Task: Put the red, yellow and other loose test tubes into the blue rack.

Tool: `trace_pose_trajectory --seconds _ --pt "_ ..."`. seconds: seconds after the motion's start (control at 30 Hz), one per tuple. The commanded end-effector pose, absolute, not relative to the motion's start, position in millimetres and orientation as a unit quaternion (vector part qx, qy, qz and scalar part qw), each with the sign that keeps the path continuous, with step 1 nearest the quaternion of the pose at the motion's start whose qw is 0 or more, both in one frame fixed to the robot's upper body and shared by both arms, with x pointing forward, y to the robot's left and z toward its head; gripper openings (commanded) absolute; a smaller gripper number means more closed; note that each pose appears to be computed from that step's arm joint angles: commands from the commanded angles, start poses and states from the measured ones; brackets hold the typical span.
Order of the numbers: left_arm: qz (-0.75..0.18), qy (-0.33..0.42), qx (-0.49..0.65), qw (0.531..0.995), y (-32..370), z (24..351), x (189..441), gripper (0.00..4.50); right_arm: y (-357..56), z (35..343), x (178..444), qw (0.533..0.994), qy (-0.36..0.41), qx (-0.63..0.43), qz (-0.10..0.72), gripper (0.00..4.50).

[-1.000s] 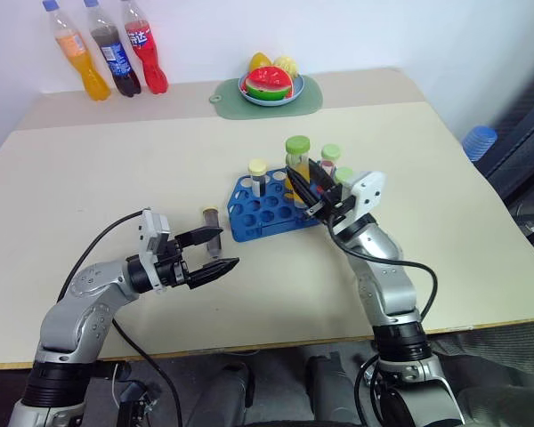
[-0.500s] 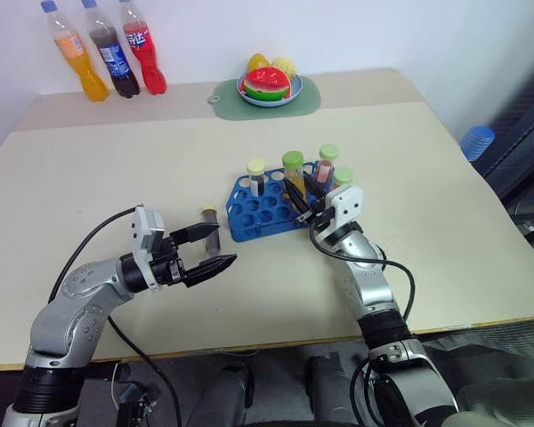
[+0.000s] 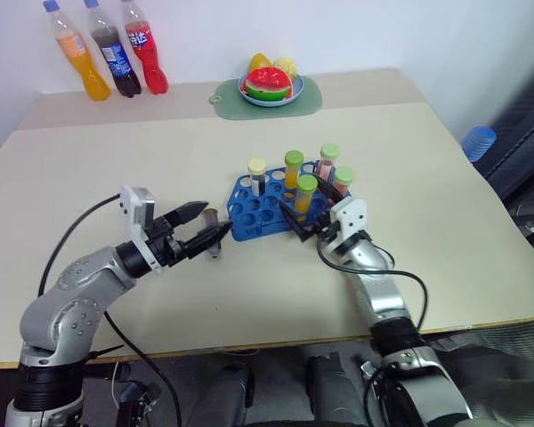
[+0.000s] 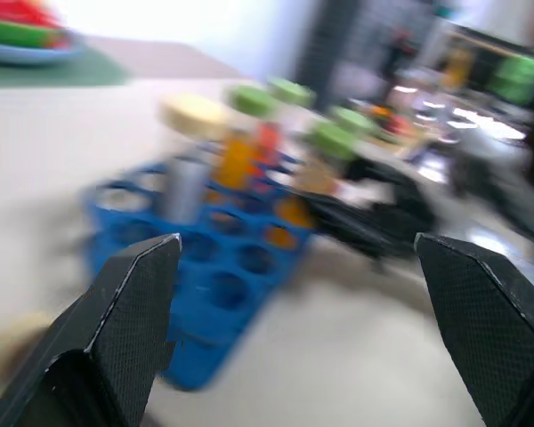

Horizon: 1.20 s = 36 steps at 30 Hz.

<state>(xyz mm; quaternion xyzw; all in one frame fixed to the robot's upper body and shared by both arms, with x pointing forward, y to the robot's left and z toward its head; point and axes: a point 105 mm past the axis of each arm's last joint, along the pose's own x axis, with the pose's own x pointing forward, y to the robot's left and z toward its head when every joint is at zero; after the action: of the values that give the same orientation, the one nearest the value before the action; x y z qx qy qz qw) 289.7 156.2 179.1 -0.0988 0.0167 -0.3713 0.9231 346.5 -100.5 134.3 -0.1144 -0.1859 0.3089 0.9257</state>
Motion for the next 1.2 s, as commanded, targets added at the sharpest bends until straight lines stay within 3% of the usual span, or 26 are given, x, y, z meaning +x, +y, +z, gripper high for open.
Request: trace_pose_trajectory --seconds 0.03,0.13,0.4,0.63,1.2 --pt "-0.289 0.068 -0.1 0.95 166 184 296 4.37 -105 149 326 0.911 -0.183 -0.135 0.345 4.44" --pt "-0.227 0.211 -0.098 0.946 173 169 307 4.37 -126 142 294 0.893 -0.125 -0.172 0.397 4.44" --pt "-0.191 0.321 -0.133 0.918 174 174 327 4.37 -150 154 247 0.854 -0.046 -0.194 0.48 4.44" --pt "-0.12 0.374 -0.175 0.903 157 168 347 4.37 -156 161 250 0.851 -0.039 -0.212 0.479 4.44" --pt "-0.002 0.481 -0.205 0.853 129 134 361 4.37 -160 174 235 0.821 -0.01 -0.233 0.521 4.44"
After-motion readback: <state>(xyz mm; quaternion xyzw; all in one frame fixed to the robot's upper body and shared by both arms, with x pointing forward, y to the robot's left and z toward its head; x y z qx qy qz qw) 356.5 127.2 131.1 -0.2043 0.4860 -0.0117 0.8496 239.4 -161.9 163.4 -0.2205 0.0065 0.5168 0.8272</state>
